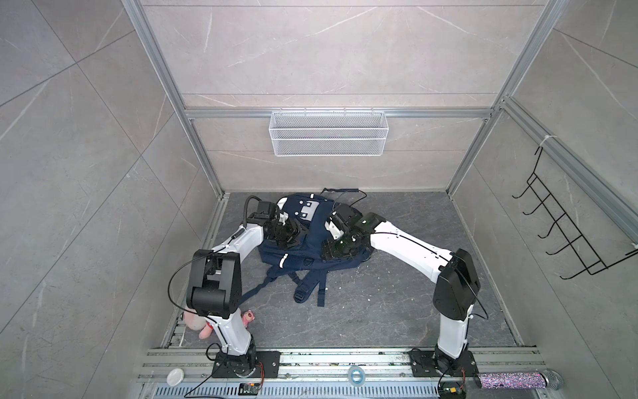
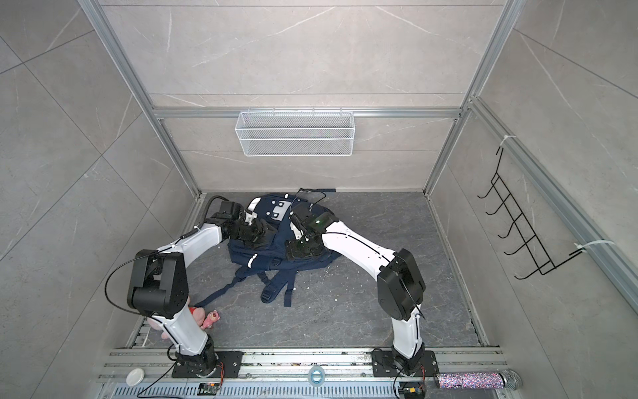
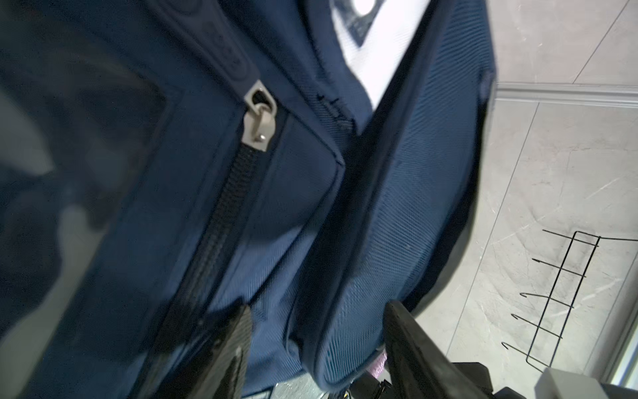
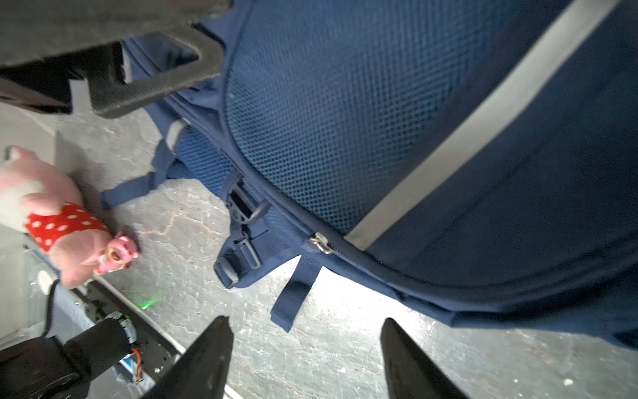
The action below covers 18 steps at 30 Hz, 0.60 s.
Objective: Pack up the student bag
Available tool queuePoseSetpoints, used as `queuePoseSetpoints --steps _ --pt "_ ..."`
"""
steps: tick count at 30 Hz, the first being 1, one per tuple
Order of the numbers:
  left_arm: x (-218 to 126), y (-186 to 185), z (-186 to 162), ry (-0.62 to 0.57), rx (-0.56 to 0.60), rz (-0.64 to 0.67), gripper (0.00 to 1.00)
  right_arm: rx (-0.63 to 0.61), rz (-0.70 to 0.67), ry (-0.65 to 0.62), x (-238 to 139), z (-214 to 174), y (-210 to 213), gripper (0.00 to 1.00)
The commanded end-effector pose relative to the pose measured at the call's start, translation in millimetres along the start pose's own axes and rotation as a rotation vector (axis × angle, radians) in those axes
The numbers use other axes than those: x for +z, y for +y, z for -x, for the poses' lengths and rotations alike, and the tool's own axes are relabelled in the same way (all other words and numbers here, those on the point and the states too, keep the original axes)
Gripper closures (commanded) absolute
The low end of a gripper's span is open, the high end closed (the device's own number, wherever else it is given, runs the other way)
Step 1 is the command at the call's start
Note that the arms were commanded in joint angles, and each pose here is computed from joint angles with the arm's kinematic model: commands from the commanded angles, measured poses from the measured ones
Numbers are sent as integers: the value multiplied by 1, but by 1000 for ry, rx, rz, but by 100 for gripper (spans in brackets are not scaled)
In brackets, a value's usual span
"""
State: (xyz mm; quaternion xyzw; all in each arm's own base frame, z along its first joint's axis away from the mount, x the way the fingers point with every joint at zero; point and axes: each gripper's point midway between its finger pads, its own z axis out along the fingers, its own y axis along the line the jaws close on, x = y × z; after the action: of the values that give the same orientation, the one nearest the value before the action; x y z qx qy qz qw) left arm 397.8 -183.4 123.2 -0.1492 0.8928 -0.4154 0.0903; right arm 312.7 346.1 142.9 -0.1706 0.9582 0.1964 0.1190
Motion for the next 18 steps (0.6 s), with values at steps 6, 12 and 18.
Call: queuePoseSetpoints --steps 6,12,18 --pt "8 -27 -6 45 62 -145 52 33 -74 -6 28 5 -9 39" --pt "10 -32 -16 76 78 -167 62 51 -119 -18 46 22 -13 48" --pt "9 -35 -24 90 84 -183 65 77 -170 -15 57 20 -25 57"
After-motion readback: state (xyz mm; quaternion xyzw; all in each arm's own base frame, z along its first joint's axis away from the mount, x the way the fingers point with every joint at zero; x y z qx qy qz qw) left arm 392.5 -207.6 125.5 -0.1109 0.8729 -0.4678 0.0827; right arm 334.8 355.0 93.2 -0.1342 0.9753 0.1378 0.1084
